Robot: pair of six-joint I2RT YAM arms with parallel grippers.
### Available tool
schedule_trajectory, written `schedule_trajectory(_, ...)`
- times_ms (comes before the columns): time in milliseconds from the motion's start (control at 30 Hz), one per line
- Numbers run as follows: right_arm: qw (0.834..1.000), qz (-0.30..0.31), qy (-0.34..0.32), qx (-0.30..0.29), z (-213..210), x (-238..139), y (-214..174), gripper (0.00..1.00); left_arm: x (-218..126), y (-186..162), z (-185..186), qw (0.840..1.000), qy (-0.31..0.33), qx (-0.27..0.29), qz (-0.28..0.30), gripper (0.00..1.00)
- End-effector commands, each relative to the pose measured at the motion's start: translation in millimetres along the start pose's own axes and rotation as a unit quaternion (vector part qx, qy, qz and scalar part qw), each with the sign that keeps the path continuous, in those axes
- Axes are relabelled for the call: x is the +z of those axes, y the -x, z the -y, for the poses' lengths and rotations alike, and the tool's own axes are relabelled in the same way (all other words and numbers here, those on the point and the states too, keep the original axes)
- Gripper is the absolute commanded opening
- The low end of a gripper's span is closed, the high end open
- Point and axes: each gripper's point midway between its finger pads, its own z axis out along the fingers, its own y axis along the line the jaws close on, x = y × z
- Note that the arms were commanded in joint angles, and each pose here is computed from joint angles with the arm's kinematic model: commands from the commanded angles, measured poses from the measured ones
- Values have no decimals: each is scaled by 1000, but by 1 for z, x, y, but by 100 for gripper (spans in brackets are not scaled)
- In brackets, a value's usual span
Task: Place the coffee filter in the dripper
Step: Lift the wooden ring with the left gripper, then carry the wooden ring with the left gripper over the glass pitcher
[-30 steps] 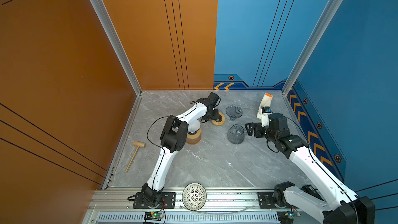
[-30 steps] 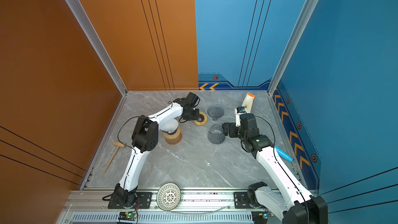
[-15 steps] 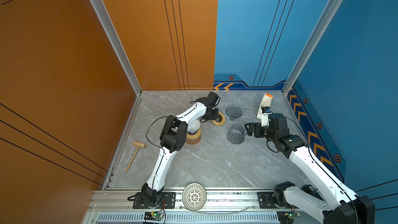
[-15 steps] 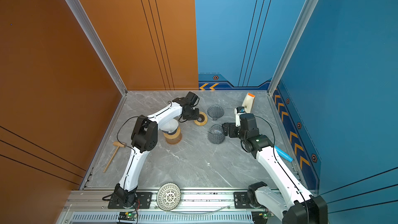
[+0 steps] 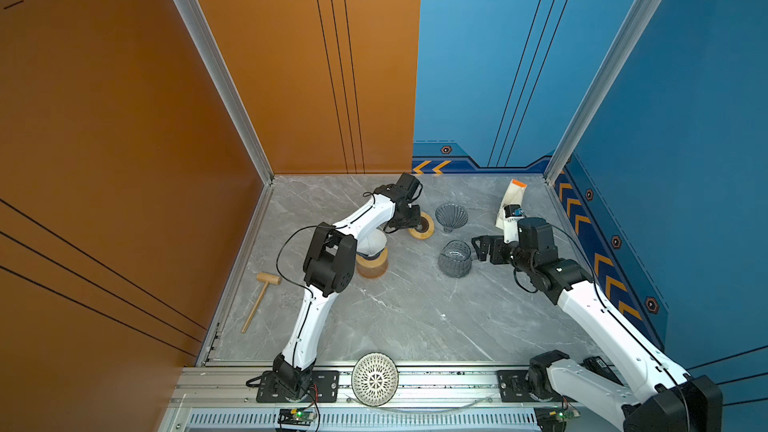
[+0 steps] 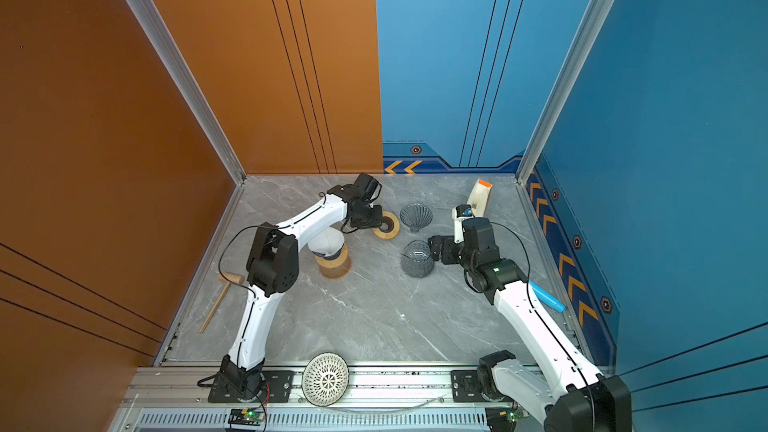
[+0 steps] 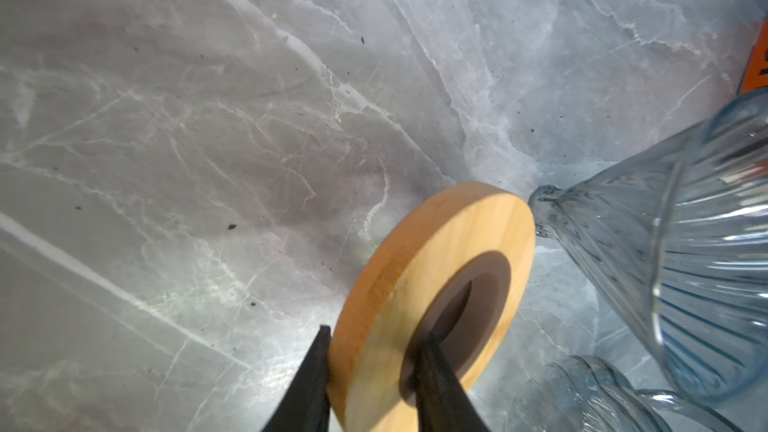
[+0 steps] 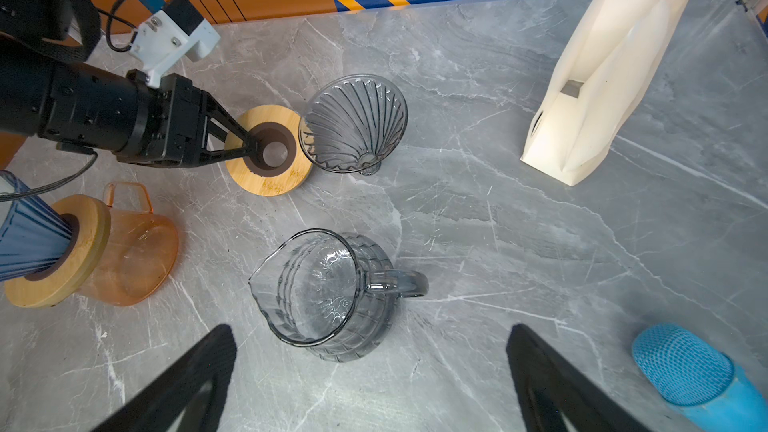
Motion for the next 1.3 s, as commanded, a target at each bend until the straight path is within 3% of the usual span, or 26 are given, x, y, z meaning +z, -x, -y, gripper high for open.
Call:
schedule_trajectory(0,1000,17,5,-3,-3,-3,16,100,-25,7,6,1000,-15,-2,12,17)
schedule_trajectory(633,1000,19,9,-3,-5,-9,20,100,-86,6,16,998,-31,24,48,17)
schedule_trajectory(1267,999,7,-41,-23,12,-38,11,100,-130,-45,82,983,-148,109,6,17)
